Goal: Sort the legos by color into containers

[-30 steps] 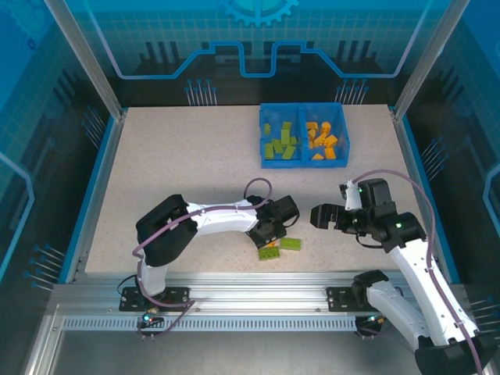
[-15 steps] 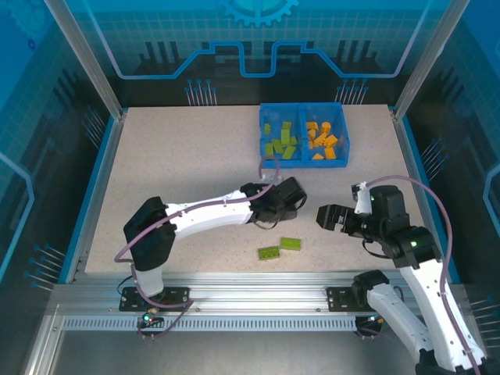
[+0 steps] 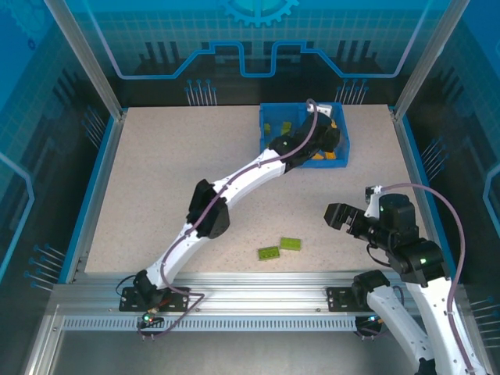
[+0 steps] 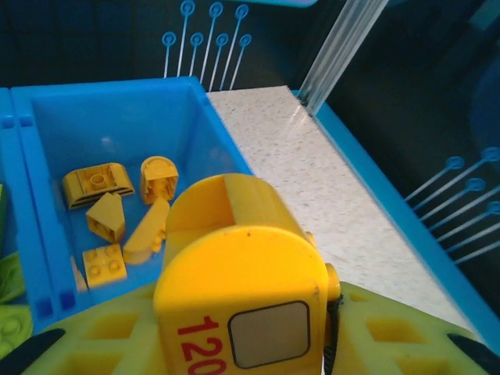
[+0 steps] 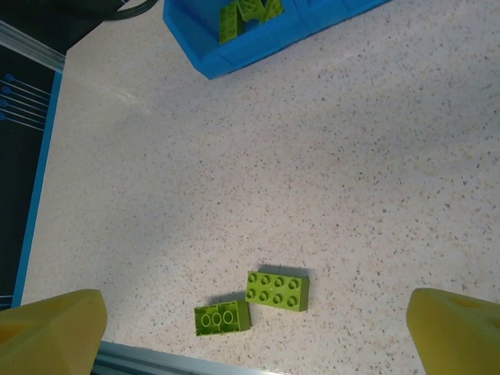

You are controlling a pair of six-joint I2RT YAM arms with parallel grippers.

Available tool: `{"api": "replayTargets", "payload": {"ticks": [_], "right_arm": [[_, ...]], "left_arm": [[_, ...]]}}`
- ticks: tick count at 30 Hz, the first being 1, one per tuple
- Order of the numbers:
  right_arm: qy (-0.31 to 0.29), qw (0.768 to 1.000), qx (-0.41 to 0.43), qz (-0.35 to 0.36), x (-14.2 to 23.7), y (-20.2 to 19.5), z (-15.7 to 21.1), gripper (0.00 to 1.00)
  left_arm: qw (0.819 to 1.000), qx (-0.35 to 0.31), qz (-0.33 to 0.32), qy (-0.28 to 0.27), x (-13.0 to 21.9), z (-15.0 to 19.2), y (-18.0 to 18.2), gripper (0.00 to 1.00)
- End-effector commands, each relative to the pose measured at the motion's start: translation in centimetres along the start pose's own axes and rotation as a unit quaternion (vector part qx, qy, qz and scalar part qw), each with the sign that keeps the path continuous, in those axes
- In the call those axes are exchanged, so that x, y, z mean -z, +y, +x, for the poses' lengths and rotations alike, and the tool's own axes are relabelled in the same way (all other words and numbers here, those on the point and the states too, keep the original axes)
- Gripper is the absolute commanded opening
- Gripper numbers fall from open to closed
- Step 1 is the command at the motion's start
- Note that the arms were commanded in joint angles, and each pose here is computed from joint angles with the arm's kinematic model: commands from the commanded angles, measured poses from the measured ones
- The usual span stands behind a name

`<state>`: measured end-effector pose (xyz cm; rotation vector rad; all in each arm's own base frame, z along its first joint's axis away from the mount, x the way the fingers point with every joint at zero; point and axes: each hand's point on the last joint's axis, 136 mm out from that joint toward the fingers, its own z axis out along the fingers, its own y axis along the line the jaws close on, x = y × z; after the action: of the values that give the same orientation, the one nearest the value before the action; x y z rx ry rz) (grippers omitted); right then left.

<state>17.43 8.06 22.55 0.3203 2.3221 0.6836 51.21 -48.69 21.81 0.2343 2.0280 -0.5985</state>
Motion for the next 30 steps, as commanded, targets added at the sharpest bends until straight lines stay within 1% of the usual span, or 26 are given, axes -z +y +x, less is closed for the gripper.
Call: {"api": "replayTargets", "payload": {"ticks": [1,3,6,9,10,15,17,20,23,25,28,30], "right_arm": [[0.007,1.000,-0.008,-0.006,0.2,0.0,0.7,1.00],[0.006,1.000,-0.007,-0.004,0.3,-0.1,0.8,1.00],[0.007,1.000,-0.006,-0.003,0.5,-0.2,1.0,1.00],[0.008,1.000,-0.009,-0.006,0.5,-0.1,1.1,1.00],[0.008,1.000,-0.009,-0.006,0.4,-0.1,1.1,1.00],[0.008,1.000,-0.014,-0.006,0.3,-0.2,1.0,1.00],[0.009,1.000,-0.015,-0.004,0.1,-0.3,1.0,1.00],[0.016,1.000,-0.013,0.005,-0.2,-0.5,1.1,1.00],[0.037,0.999,-0.014,0.013,-0.9,-0.7,1.5,1.00],[0.057,0.998,-0.018,0.016,-1.7,-0.7,1.8,1.00],[0.089,0.996,-0.020,0.021,-3.2,-0.6,2.2,0.99],[0.112,0.993,-0.015,0.027,-4.5,-0.4,2.7,0.99]], "left_arm": [[0.998,-0.032,0.045,-0.022,-1.8,-1.3,0.3,0.34],[0.998,-0.020,0.054,-0.031,-2.7,-1.3,0.8,0.35],[0.997,-0.020,0.059,-0.037,-3.5,-0.9,1.0,0.47],[0.997,-0.016,0.071,-0.040,-3.2,-1.4,0.5,0.58],[0.996,-0.013,0.072,-0.043,-2.9,-1.8,0.3,0.61],[0.996,-0.007,0.079,-0.046,-0.7,-3.7,-0.4,0.66],[0.995,-0.006,0.086,-0.044,0.8,-4.6,-1.0,0.66],[0.995,-0.003,0.091,-0.043,4.4,-5.5,-1.7,0.66],[0.990,-0.009,0.115,-0.076,10.2,-6.7,-2.8,0.66],[0.988,-0.019,0.128,-0.089,14.3,-6.4,-3.0,0.66],[0.981,-0.062,0.148,-0.106,21.0,-5.4,-3.5,0.65],[0.975,-0.114,0.160,-0.107,25.5,-3.5,-3.6,0.66]]}}
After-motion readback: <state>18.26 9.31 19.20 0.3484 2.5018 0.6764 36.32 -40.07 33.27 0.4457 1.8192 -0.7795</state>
